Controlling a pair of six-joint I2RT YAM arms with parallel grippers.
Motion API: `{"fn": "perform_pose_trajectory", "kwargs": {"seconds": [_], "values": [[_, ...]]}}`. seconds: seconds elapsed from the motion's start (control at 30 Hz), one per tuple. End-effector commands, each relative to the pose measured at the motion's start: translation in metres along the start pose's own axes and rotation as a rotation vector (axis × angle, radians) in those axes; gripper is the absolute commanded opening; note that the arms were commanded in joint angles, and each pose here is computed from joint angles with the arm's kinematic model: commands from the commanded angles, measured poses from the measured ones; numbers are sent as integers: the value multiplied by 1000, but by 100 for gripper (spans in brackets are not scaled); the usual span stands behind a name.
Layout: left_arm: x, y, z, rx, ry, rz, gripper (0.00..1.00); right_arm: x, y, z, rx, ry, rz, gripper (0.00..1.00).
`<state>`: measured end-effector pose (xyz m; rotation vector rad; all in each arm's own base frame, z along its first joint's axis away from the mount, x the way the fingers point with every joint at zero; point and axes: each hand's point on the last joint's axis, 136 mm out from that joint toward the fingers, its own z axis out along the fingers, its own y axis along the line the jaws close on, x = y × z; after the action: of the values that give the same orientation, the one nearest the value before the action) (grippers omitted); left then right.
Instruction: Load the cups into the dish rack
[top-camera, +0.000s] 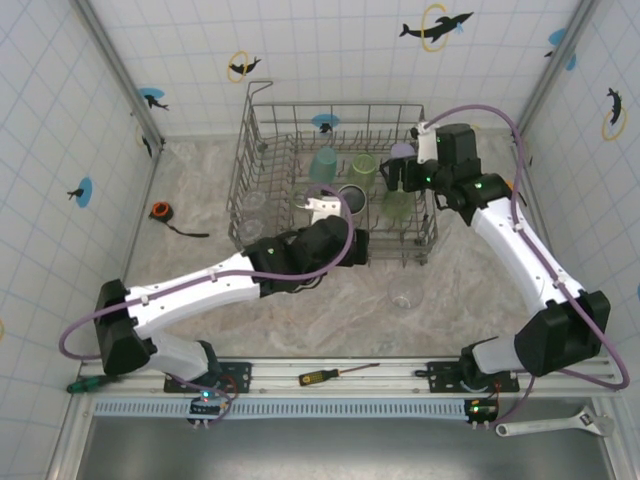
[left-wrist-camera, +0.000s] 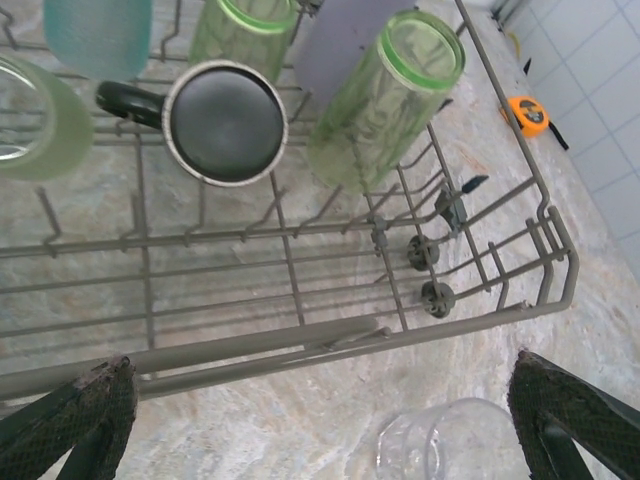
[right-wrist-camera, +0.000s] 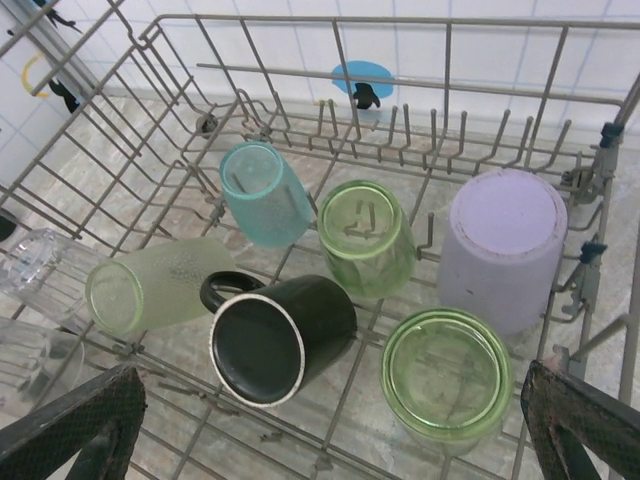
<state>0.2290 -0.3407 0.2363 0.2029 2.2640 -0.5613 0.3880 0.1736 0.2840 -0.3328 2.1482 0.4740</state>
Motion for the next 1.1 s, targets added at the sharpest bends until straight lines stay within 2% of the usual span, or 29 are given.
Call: {"fn": "perform_pose_trajectory", "kwargs": {"seconds": [0.0,0.1,0.17,0.43,0.6,0.9,1.07], "values": [[12,-18,10,15,-4,0,98,-5,-5,-12,3,-47,14,100],[27,-40,15,23,5,51,98,-2,-13,-16,15,-55,30,100],[43,-53,23,56,58,59,98,-1,-18,-19,20,-62,41,100],[91,-61,52,56,191,87,97,4,-27,-27,28,-69,59,100],[104,-67,64,63,233,106,86,8,-31,-31,42,-76,68,100],[137,-66,87,38,329,134,75,13,-33,-34,41,-86,73,100],[150,-62,99,9,362,157,63,14,-33,-34,37,-91,78,100]]}}
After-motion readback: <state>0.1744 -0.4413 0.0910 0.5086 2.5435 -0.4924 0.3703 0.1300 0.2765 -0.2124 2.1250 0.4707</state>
